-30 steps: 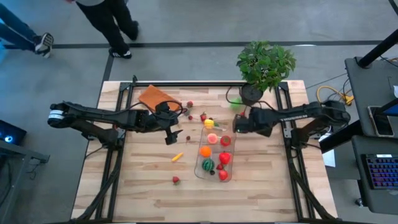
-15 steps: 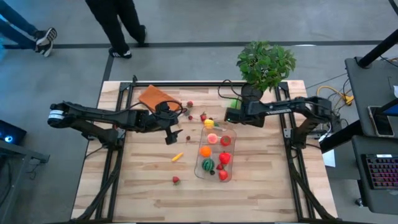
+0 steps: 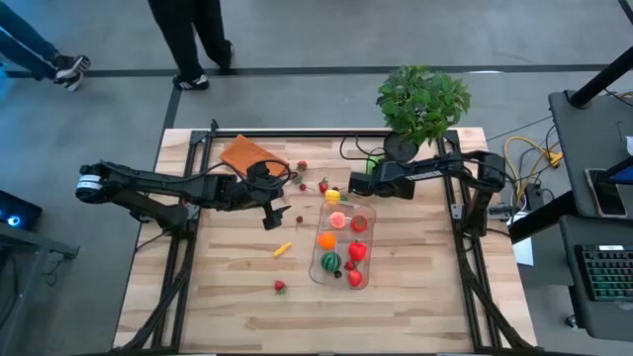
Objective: Pick and placing Produce into tupperware
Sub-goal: Put the cherry into the transparent bin
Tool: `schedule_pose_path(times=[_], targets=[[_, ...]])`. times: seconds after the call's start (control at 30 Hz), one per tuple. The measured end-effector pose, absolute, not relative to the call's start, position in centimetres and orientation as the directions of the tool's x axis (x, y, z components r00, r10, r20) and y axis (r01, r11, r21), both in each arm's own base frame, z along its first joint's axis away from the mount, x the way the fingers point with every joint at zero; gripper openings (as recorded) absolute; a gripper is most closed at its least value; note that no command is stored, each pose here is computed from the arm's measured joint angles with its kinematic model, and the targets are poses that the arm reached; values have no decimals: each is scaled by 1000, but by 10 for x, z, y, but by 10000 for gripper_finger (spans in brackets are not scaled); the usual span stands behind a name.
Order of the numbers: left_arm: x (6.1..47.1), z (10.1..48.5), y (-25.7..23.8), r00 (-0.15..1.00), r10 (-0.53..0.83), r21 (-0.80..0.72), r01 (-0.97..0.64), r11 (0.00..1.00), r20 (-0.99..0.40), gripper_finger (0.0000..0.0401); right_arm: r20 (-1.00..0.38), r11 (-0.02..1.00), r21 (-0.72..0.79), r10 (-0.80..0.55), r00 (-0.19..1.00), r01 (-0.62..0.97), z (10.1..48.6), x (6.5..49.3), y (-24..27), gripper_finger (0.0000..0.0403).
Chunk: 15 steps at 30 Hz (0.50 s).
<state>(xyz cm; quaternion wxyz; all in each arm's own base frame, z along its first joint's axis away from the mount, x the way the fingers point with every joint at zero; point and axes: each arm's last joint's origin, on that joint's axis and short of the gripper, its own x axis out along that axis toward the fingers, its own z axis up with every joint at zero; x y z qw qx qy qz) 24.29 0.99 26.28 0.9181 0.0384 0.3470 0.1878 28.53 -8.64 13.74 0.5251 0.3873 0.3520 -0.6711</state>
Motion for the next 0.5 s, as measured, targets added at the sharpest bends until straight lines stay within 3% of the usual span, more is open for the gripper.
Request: schedule_pose_path(times=[0.5], targets=[[243, 263, 10, 687, 371, 202, -317, 927, -625, 351, -850, -231, -84, -491, -191, 969, 137, 281, -92, 137]])
